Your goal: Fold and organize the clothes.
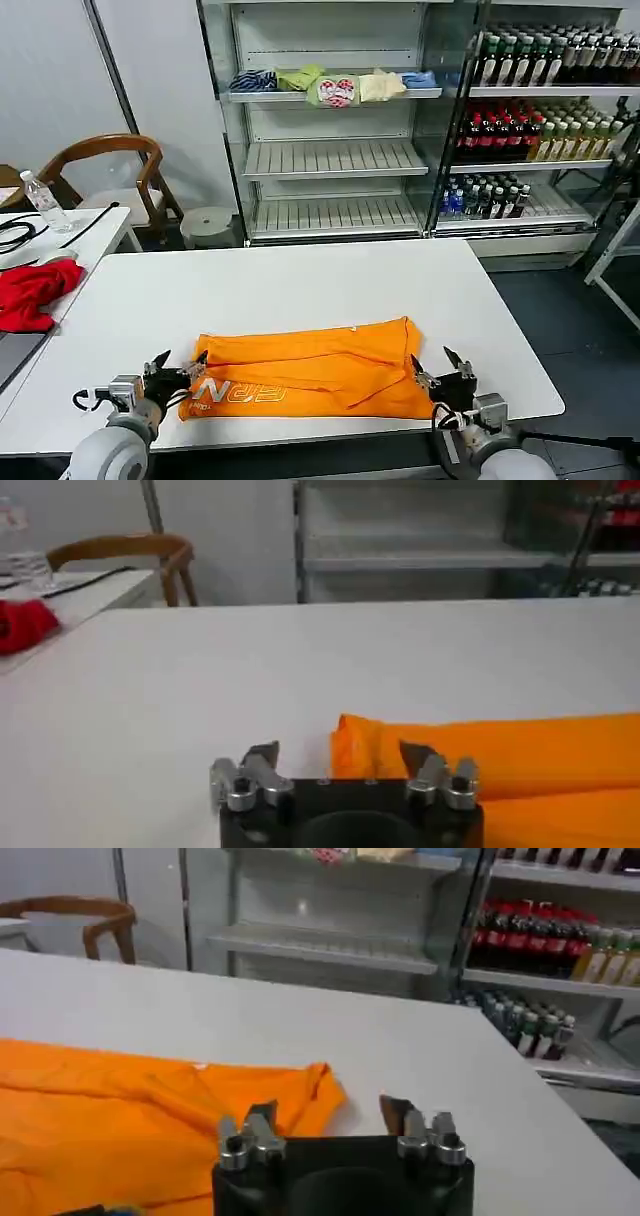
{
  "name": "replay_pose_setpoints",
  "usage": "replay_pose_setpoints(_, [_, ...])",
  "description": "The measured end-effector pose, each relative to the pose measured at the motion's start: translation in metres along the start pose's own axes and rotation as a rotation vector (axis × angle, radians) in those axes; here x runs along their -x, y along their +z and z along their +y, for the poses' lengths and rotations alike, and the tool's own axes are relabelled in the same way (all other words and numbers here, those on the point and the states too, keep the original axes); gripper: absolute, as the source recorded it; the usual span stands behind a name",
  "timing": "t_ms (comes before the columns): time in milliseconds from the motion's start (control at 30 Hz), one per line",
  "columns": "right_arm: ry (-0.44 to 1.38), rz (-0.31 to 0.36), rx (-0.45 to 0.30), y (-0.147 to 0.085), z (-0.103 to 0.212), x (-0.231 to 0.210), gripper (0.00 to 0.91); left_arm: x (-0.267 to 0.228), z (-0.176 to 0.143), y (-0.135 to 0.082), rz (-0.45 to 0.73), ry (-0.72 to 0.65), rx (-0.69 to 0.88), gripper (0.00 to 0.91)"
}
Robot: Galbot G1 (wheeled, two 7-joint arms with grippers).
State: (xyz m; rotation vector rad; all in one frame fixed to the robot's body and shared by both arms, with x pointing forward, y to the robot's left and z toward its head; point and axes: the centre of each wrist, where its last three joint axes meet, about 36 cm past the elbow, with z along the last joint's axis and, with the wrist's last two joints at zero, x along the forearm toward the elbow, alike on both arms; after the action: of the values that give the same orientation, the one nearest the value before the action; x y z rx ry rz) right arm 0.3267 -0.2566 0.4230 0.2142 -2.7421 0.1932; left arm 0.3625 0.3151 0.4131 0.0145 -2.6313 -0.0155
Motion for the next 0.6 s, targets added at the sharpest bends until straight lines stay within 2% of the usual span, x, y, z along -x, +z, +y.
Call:
replay_pose_setpoints(33, [0.002, 0.004, -0.001, 0.002, 0.0, 0.0, 0.907, 0.001, -0.002, 0.002, 0.005, -0.004, -0.002, 0.907])
replay_pose_setpoints(100, [0.005, 0.011, -0.002, 0.005, 0.001, 0.0, 0.907, 0.003, -0.005, 0.004, 0.011, -0.016, -0.006, 0.01])
replay_pose_setpoints(600, [0.012, 0.043, -0.002, 0.019, 0.005, 0.003, 0.907, 0.008, -0.027, 0.022, 0.05, -0.017, -0.013, 0.01])
